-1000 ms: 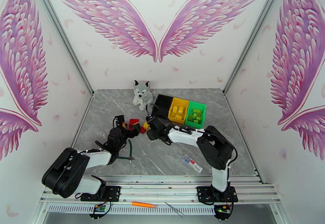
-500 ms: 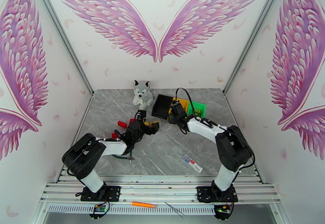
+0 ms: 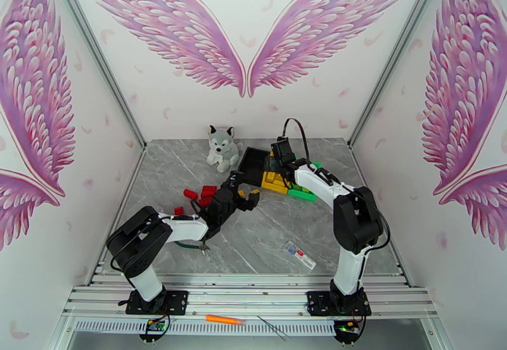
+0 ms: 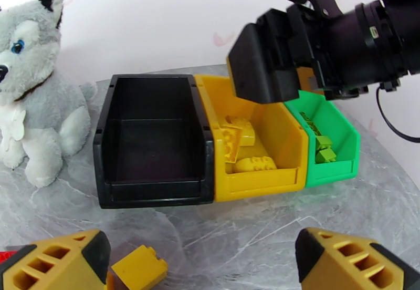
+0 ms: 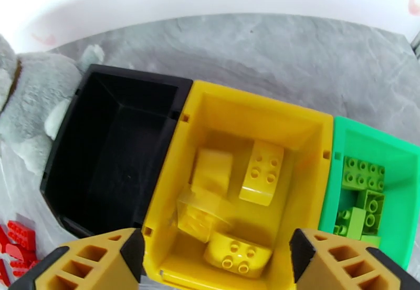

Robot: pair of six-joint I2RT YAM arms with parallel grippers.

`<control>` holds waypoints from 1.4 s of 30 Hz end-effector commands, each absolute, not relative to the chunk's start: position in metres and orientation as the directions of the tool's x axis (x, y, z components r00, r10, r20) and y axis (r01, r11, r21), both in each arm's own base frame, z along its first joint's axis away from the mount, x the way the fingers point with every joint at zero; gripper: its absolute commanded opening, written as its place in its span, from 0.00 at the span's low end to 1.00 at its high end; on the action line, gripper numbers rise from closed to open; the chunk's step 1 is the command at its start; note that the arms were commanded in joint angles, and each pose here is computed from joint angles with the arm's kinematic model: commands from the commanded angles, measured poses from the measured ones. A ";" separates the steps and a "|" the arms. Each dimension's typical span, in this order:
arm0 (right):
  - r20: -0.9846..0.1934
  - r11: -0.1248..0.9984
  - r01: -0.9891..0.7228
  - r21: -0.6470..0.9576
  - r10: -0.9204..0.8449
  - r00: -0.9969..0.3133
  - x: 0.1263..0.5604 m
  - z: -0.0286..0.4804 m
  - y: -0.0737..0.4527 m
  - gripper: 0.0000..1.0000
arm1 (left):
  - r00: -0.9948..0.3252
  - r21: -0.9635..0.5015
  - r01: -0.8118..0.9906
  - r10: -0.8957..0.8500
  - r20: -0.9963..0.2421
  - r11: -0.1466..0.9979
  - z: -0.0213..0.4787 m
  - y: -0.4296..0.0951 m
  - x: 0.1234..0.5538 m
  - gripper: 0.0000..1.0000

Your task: Sort the legos into containers by color

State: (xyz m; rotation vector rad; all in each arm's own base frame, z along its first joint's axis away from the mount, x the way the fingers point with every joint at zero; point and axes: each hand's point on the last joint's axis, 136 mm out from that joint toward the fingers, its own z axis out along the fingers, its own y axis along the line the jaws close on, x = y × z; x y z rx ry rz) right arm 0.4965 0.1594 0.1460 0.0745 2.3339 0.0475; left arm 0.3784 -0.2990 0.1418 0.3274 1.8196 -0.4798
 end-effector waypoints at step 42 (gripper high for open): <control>-0.591 0.923 -0.381 -0.044 -0.332 -0.735 0.415 0.052 0.333 0.72 | -0.323 -0.372 0.152 -0.310 -0.894 0.916 0.130 -0.138 0.349 0.99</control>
